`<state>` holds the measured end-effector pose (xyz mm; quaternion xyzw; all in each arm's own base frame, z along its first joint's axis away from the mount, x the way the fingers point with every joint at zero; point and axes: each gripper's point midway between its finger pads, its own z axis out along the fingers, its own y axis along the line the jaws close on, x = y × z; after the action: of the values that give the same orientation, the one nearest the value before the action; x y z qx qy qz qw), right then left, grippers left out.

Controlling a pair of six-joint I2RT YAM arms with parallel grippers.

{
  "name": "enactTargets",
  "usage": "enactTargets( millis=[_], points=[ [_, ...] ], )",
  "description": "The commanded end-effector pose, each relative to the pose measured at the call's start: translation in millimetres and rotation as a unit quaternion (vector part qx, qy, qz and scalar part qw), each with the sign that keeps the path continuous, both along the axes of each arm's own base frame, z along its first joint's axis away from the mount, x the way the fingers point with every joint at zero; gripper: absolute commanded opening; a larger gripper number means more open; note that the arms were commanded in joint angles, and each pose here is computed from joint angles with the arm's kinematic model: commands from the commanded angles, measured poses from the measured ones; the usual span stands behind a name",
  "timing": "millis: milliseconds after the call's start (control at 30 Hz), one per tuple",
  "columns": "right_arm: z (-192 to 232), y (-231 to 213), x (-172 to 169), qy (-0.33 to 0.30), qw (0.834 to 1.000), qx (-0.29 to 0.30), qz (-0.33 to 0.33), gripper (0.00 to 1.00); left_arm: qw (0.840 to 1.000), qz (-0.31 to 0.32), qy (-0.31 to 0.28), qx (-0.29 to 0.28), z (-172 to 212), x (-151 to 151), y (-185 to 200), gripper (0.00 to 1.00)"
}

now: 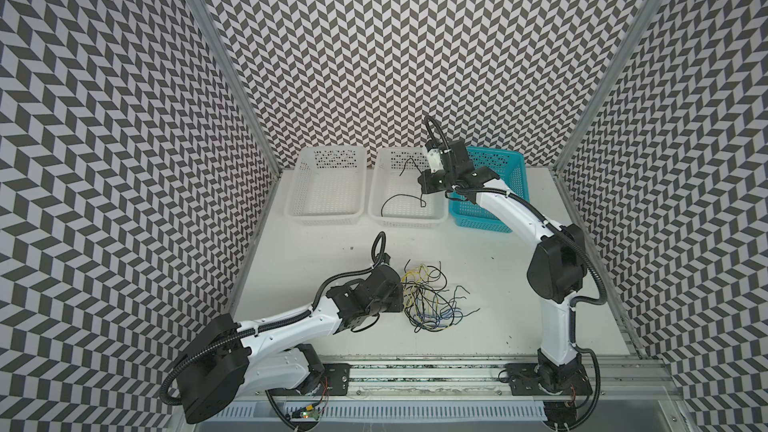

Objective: Untangle the cables
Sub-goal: 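Lower the black wire into the white basket nearest the teal basket and release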

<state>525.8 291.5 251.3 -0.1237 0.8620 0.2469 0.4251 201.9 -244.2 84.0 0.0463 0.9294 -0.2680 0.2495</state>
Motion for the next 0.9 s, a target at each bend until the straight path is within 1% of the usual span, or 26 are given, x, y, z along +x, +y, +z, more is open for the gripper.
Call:
enactTargets(
  millis=[0,100,200,300,400,467,567,733,867],
  points=[
    [-13,9,2,0.018,1.000,-0.015,0.012,0.00,1.000,0.008,-0.008,0.006,1,1,4,0.00],
    [-33,4,6,0.039,0.999,-0.039,0.000,0.00,1.000,0.010,-0.009,0.006,2,1,4,0.00],
    [-49,10,3,0.062,0.997,-0.045,0.018,0.00,1.000,0.012,-0.011,0.006,3,1,6,0.00],
    [-64,8,3,0.085,0.994,-0.065,0.015,0.00,1.000,0.013,-0.013,0.007,4,1,7,0.00],
    [-70,9,0,0.092,0.993,-0.074,0.023,0.01,1.000,0.013,-0.014,0.007,5,2,6,0.00],
    [-68,11,-3,0.093,0.992,-0.078,0.025,0.05,1.000,0.013,-0.014,0.009,4,2,6,0.00],
    [-61,9,-6,0.093,0.992,-0.081,0.024,0.15,1.000,0.013,-0.012,0.010,2,2,6,0.00],
    [-46,8,-12,0.089,0.992,-0.089,0.033,0.27,1.000,0.013,-0.013,0.010,2,2,6,0.00],
    [-25,4,-17,0.077,0.993,-0.086,0.030,0.35,1.000,0.012,-0.012,0.009,2,3,4,0.00]
  ],
)
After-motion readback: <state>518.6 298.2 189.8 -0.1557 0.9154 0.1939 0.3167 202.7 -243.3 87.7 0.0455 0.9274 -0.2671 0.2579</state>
